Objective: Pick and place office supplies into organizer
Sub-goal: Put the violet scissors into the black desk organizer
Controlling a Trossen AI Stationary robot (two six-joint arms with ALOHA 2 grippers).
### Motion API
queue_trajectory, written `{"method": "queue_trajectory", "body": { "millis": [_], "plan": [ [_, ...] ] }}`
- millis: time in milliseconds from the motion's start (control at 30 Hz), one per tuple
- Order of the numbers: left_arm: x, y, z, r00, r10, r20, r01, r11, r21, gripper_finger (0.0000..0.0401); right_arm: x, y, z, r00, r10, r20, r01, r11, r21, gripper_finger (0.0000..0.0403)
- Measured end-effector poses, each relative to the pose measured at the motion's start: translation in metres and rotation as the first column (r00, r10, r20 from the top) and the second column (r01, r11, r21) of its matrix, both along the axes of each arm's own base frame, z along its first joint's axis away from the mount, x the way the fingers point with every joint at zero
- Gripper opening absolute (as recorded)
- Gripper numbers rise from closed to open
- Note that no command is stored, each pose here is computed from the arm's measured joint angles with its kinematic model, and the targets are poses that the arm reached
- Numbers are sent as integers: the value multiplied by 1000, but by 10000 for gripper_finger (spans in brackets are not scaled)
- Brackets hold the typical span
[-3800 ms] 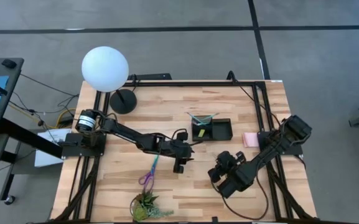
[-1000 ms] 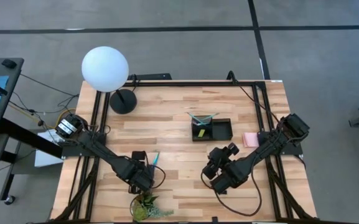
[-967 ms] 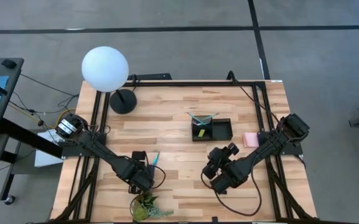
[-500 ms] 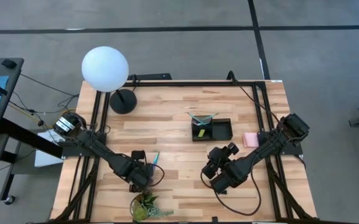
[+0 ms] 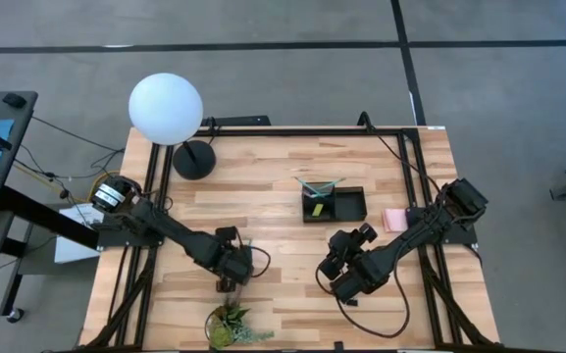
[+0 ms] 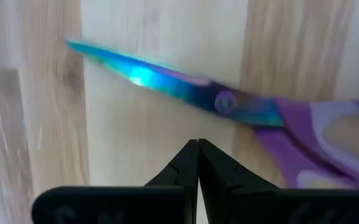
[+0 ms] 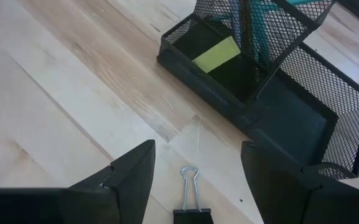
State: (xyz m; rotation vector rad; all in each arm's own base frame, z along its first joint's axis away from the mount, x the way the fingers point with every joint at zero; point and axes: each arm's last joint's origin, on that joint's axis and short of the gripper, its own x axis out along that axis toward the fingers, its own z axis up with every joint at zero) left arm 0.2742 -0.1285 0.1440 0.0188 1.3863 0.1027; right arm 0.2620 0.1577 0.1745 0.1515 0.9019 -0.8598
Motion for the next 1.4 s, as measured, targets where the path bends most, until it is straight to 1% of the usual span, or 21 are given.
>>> {"method": "queue_trajectory", "body": {
  "millis": [100,233,367,500,600,700,800,1033,1133,1233,1300,1400],
  "plan": [
    [-6,0,5,995,-17,-95,17,1000,-1,3,-1,1,0,1000,4,0,-4,1000,1,234],
    [-3,-4,19,986,-60,-154,52,997,-52,16,-1,3,0,1000,7,2,-7,1000,3,234],
    [5,-11,39,981,-120,-152,99,985,-141,45,-1,3,0,1000,7,3,-7,1000,4,234],
    [8,-20,51,984,-131,-117,115,984,-139,83,-2,3,0,1000,8,0,-8,1000,6,234],
    [4,-24,39,985,-130,-113,116,985,-124,111,-3,4,0,1000,11,-16,-11,1000,17,234],
    [-3,-31,27,989,-119,-84,112,990,-83,134,-5,7,0,1000,20,-15,-20,1000,20,234],
    [-6,-41,25,992,-123,-26,121,991,-59,147,-7,10,0,999,32,-16,-31,999,22,234],
    [-1,-46,26,991,-121,57,125,990,-65,150,-9,12,-1,999,34,-17,-34,999,20,234],
    [-4,-45,24,992,-121,40,123,991,-60,150,-8,11,-1,999,29,-15,-29,999,22,234],
    [-10,-41,14,993,-119,10,120,992,-47,148,-7,11,-1,1000,29,-6,-29,999,28,234],
    [-14,-40,7,993,-121,12,121,992,-42,145,-8,12,-1,1000,29,-3,-28,999,30,234],
    [-15,-41,4,992,-124,29,125,991,-41,141,-9,13,-1,999,32,-6,-32,999,28,234]
  ]
}}
